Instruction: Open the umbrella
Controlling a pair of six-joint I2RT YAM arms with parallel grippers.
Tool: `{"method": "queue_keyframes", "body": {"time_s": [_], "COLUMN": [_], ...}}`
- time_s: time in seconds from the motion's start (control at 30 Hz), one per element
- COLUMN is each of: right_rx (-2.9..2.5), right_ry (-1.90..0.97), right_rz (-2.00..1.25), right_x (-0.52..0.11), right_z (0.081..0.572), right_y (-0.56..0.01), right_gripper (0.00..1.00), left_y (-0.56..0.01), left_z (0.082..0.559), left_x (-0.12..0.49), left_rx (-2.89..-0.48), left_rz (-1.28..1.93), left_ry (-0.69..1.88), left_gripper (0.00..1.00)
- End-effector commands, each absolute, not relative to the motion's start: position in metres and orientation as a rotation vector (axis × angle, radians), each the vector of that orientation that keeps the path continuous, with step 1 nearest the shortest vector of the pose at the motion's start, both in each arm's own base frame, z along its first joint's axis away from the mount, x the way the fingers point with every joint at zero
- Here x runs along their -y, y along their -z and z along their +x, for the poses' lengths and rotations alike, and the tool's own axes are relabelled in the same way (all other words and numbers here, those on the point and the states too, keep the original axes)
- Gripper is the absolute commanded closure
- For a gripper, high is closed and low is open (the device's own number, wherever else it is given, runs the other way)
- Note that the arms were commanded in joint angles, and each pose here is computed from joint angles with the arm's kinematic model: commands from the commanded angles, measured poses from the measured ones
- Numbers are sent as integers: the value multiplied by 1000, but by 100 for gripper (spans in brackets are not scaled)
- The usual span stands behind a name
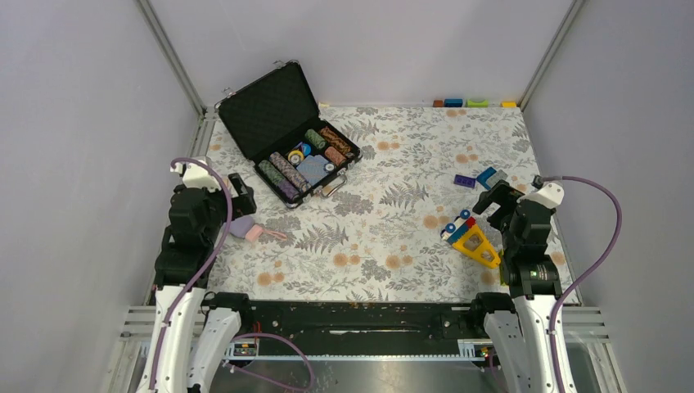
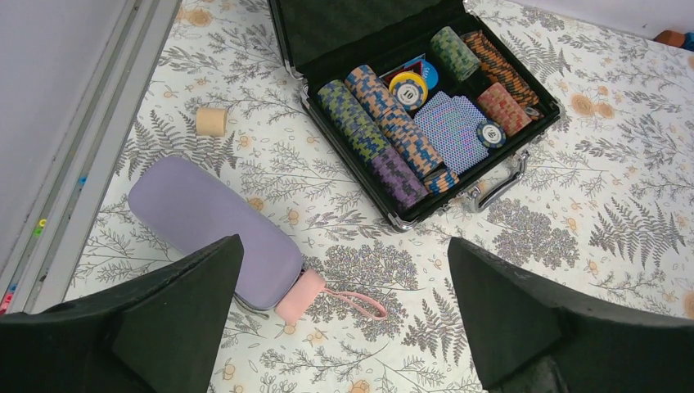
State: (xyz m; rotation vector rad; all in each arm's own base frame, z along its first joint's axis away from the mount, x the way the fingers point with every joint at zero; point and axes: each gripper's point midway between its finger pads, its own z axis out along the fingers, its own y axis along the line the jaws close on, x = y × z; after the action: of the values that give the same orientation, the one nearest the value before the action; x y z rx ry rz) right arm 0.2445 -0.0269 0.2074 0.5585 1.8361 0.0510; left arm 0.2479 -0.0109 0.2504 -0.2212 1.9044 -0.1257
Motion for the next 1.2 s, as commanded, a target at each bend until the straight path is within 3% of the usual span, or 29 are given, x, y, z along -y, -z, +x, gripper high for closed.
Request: {"method": "queue_keyframes", "body": {"time_s": [0.0,0.3,0.5,0.87,0.97,1.17], "right_rx": [-1777,-1782,-1795,-1825,-1816,-1799], "right_ry": [-33,-49,-85,-160,-186,-195], "right_rz": [573,558,536,486,468,434], "right_x": [33,30,23,9,4,-2], "right_z": [245,246,247,243,241,237], "right_y": [-227,-228,-227,-215,-217,-220], "right_gripper": [0,0,0,0,0,0], "left_y": [-272,-265,-232,-159,-151,-129], "left_z": [256,259,266,275,271,273], "left_x": [7,6,9,-66,-87,-89], "left_rx": [-1835,-1836,-1967,-2046,-2077,-2095], "left_rz": [-258,-299,-343,-859,-927,-952], "left_ry": [125,136,142,111,-23,-9], "left_gripper": [1,1,1,1,1,1]}}
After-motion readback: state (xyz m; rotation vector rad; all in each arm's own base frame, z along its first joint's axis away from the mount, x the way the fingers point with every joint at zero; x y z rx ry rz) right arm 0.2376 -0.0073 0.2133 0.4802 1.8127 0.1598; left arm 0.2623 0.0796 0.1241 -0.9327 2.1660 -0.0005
